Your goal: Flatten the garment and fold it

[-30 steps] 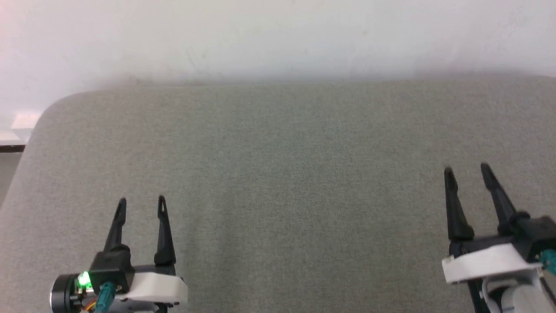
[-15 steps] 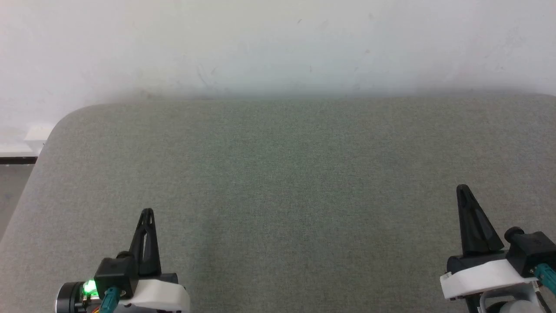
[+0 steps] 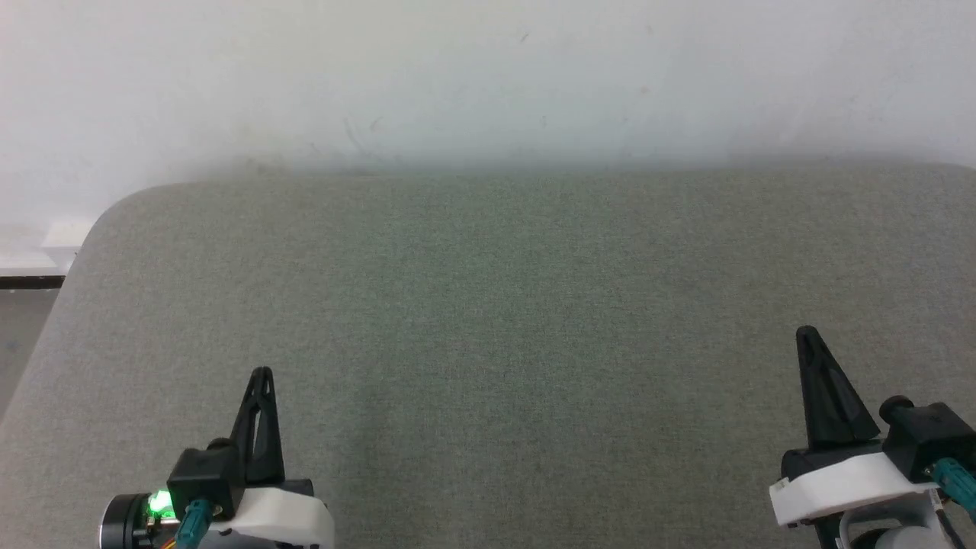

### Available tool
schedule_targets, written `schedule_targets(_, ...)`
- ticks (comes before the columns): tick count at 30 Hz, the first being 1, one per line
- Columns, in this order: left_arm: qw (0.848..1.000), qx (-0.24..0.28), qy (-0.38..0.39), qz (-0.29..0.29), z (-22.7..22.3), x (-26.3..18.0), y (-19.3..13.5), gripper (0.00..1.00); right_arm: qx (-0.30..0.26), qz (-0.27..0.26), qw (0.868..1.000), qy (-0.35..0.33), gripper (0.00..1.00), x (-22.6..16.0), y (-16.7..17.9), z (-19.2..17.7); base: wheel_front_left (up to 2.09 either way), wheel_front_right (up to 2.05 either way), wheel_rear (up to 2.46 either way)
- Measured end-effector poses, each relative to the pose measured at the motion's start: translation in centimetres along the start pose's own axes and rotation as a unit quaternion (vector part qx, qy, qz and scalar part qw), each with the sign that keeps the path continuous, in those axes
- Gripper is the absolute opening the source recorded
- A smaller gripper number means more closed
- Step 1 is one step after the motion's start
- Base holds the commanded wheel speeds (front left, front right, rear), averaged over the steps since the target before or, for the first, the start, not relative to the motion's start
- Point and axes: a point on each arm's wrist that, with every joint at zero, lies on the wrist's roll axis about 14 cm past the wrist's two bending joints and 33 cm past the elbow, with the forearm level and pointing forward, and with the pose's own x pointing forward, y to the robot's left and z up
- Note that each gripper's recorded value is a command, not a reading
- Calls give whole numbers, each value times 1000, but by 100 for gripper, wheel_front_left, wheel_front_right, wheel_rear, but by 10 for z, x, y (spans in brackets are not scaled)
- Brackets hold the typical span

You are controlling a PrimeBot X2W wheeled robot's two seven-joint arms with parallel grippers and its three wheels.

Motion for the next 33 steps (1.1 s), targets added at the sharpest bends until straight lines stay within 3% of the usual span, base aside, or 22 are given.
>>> schedule_targets(33,1000,-6,25,-11,-4,2,-6,0,-12,9,999,29,0,0,5,-6,0,0,0)
